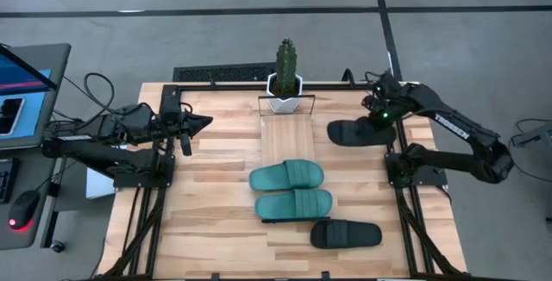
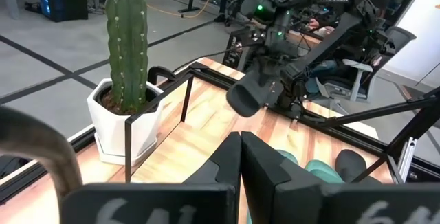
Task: Pick and place slides into the shelf
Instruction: Put the top black slipper on the shelf
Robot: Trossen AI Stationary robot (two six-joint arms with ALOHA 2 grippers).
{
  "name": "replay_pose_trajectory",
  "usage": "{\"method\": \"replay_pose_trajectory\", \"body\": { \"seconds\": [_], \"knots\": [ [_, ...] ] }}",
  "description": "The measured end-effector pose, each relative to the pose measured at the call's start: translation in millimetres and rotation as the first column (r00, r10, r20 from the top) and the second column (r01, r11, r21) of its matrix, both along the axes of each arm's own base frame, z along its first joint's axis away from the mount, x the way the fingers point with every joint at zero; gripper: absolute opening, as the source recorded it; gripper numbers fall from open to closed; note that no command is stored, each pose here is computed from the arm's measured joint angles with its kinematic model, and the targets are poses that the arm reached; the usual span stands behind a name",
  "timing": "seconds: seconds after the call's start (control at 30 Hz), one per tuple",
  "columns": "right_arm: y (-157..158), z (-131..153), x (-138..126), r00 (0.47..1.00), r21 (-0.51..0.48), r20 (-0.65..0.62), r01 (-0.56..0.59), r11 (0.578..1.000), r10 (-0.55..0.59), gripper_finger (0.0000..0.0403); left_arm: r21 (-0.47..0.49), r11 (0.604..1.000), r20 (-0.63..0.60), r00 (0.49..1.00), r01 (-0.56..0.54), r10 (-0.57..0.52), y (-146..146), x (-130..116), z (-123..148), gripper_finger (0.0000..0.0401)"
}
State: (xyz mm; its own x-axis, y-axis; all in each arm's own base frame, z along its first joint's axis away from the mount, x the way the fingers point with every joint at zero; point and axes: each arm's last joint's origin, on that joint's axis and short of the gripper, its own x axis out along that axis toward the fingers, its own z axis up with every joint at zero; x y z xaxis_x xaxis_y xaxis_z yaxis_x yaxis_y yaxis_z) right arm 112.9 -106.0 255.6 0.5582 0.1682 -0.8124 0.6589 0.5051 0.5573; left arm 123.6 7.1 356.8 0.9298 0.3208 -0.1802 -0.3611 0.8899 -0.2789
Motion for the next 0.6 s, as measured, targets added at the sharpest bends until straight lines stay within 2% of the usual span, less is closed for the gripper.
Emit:
{"method": "replay_pose_trajectory", "body": {
  "seconds": [0.13,0.27,0.6],
  "knots": [
    [3.9,8.2,1.8,0.991,0.03,0.132,-0.013,0.999,0.009,0.0001,-0.007,1.0,0.003,1.0,-0.002,0.002,0.0,0.0,0.0,0.0],
    [0.7,16.9,15.2,0.971,0.022,0.236,-0.032,0.999,0.026,0.0001,-0.009,1.0,0.006,1.0,-0.003,0.003,0.0,0.1,0.3,0.0],
    [-15.9,44.6,72.4,0.945,-0.024,0.287,-0.155,0.988,0.156,0.0,-0.024,1.0,0.012,1.0,-0.008,0.009,0.1,0.0,0.3,0.0]
  ]
}}
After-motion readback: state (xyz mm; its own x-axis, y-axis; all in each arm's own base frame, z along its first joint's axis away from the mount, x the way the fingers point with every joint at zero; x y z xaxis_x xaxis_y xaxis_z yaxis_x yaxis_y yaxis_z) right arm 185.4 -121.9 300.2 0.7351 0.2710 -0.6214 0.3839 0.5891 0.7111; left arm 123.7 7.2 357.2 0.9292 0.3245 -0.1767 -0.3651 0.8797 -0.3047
